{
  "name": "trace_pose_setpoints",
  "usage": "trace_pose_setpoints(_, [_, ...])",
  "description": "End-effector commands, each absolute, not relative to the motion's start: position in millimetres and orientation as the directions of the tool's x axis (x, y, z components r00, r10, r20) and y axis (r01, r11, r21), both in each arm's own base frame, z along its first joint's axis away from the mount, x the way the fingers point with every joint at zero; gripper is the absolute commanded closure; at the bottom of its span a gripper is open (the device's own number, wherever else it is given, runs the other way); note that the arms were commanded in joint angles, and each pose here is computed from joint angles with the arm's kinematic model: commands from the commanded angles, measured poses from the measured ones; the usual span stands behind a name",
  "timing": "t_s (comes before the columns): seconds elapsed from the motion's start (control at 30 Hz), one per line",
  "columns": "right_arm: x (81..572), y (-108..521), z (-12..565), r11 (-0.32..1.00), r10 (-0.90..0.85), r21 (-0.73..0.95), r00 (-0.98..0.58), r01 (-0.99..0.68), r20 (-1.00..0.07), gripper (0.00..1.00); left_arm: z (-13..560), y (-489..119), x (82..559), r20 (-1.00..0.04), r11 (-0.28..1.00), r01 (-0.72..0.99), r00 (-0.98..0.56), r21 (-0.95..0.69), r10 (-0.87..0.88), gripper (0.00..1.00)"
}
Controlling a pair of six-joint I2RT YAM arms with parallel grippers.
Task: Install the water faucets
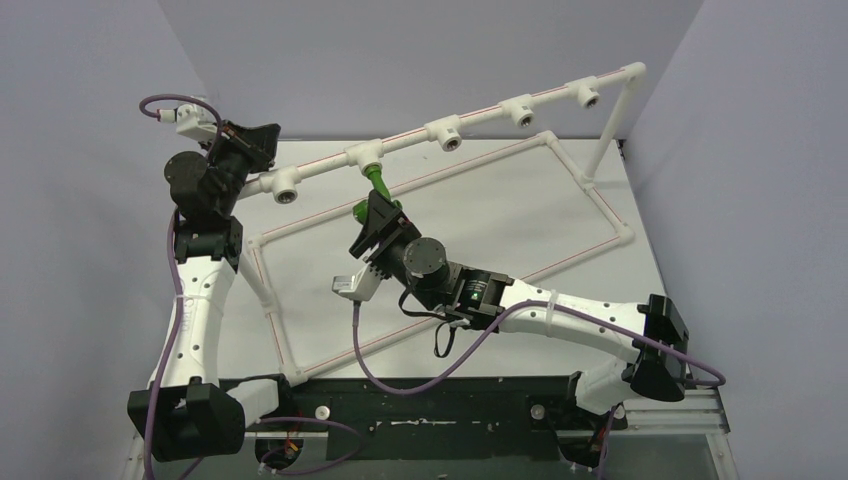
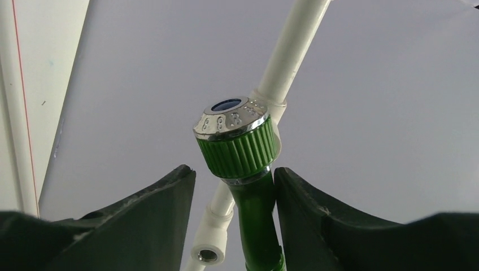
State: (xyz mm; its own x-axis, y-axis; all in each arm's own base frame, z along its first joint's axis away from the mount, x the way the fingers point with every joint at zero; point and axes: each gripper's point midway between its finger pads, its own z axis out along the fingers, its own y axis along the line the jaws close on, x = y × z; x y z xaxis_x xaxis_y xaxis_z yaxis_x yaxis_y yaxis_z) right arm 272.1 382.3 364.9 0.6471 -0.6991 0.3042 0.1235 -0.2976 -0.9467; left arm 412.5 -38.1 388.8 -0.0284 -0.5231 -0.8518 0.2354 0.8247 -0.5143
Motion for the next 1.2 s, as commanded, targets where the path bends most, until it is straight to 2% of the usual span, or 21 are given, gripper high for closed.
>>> trace_pose_setpoints(0.0, [282.5, 371.2, 403.8, -0.196, -0.772, -0.966, 0.582, 0.168, 0.257, 0.50, 194.7, -34.6, 401.2, -0.640, 0.778, -0.127, -0.497, -0.615, -0.586, 1.00])
trace_pose_setpoints(0.07, [283.8, 370.3, 405.5, -0.185, -0.778, -0.968, 0.577, 0.168, 0.248, 0.61, 194.8, -34.6, 401.3, -0.641, 0.779, -0.126, -0.496, -0.615, -0.586, 1.00])
trace_pose_setpoints(0.23, [283.7, 368.8, 408.5, -0.133, -0.793, -0.976, 0.573, 0.171, 0.208, 0.99, 194.7, -34.9, 400.9, -0.640, 0.778, -0.125, -0.497, -0.616, -0.586, 1.00])
trace_pose_setpoints(0.4, [277.8, 370.1, 420.4, 0.021, -0.790, -0.988, 0.608, 0.154, 0.077, 1.00, 196.0, -34.9, 400.7, -0.642, 0.778, -0.123, -0.494, -0.616, -0.587, 1.00])
trace_pose_setpoints(0.53, [271.9, 370.7, 433.0, 0.251, -0.740, -0.965, 0.658, 0.076, -0.140, 1.00, 197.2, -35.2, 400.8, -0.644, 0.779, -0.120, -0.493, -0.616, -0.585, 1.00])
trace_pose_setpoints(0.67, [267.3, 368.4, 441.2, 0.498, -0.618, -0.866, 0.685, -0.038, -0.385, 1.00, 197.2, -34.8, 400.4, -0.643, 0.778, -0.120, -0.493, -0.617, -0.586, 1.00])
trace_pose_setpoints(0.8, [265.0, 362.4, 444.6, 0.729, -0.414, -0.660, 0.652, -0.180, -0.635, 1.00, 198.3, -35.1, 400.4, -0.644, 0.777, -0.117, -0.492, -0.619, -0.587, 1.00])
trace_pose_setpoints(0.93, [265.2, 353.8, 448.1, 0.873, -0.164, -0.391, 0.578, -0.292, -0.799, 1.00, 198.6, -35.3, 400.1, -0.644, 0.777, -0.116, -0.491, -0.619, -0.587, 1.00])
trace_pose_setpoints(1.07, [271.8, 348.1, 442.9, 0.924, 0.082, -0.099, 0.444, -0.370, -0.892, 1.00, 199.1, -35.4, 400.0, -0.644, 0.776, -0.115, -0.490, -0.620, -0.587, 1.00])
trace_pose_setpoints(1.17, [274.3, 340.9, 438.4, 0.915, 0.266, 0.116, 0.359, -0.387, -0.895, 1.00, 199.5, -35.9, 400.0, -0.643, 0.775, -0.113, -0.491, -0.622, -0.588, 1.00])
